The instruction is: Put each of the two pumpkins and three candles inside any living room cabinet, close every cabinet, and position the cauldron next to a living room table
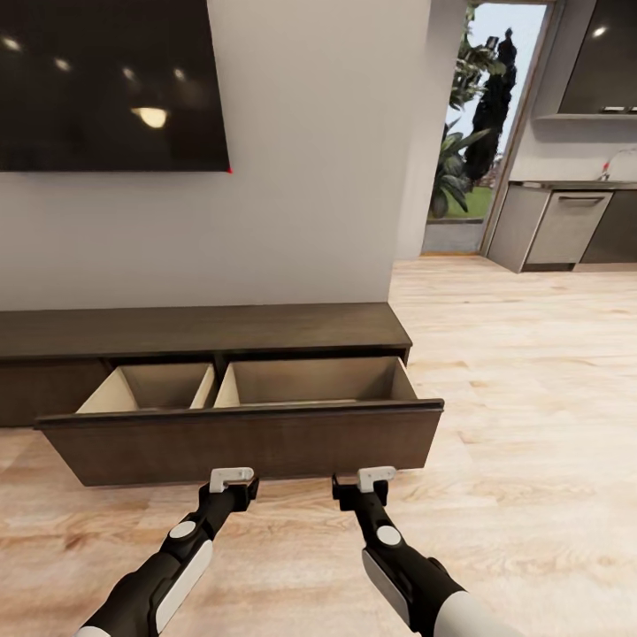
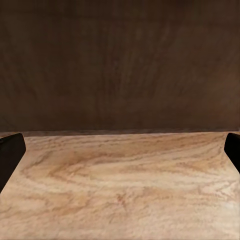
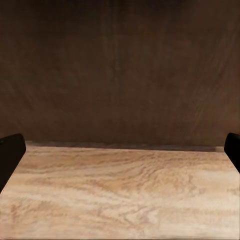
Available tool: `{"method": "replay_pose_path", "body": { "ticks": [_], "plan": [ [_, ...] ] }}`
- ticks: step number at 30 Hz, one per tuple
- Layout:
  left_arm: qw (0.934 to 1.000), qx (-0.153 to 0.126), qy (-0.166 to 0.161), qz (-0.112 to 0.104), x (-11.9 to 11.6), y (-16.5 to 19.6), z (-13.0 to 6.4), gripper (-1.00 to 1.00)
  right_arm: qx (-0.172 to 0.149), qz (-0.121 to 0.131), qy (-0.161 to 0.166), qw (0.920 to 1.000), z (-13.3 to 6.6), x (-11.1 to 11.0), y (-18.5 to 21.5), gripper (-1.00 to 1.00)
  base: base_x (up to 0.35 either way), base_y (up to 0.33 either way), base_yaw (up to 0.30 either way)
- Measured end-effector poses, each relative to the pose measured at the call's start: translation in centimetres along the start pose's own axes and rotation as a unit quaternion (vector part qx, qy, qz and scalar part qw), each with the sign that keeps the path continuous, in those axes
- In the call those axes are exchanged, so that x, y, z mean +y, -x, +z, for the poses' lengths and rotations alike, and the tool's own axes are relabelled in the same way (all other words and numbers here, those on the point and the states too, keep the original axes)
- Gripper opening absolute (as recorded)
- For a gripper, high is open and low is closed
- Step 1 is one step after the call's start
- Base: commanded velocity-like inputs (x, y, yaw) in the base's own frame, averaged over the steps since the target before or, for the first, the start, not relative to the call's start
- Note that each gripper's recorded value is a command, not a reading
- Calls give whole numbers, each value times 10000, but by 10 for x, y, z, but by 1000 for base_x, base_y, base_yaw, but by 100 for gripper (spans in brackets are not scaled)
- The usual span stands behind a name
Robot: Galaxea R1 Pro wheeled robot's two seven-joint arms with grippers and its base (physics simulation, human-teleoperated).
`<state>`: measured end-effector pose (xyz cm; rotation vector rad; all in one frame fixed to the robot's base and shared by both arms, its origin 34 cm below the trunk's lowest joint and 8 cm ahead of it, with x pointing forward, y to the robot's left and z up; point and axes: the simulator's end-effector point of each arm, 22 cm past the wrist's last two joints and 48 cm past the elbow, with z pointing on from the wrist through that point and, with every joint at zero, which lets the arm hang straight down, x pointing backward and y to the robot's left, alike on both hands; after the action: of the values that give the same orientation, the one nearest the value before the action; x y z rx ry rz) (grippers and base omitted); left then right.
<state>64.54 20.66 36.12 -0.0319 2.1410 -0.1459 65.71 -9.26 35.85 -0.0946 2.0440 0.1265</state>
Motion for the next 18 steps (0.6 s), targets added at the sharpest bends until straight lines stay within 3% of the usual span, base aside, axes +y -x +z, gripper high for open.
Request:
{"method": "replay_pose_path", "body": {
  "ticks": [7, 18],
  "plan": [
    [10000, 9, 5, 2, 0, -1, 0, 100, 75, 186, 45, 9998, 2, -5, -3, 100, 113, 44, 0],
    [10000, 7, 2, 3, 0, -1, 0, 100, 85, 217, 43, 9997, 2, -6, -3, 100, 141, 7, 0]
  ]
}}
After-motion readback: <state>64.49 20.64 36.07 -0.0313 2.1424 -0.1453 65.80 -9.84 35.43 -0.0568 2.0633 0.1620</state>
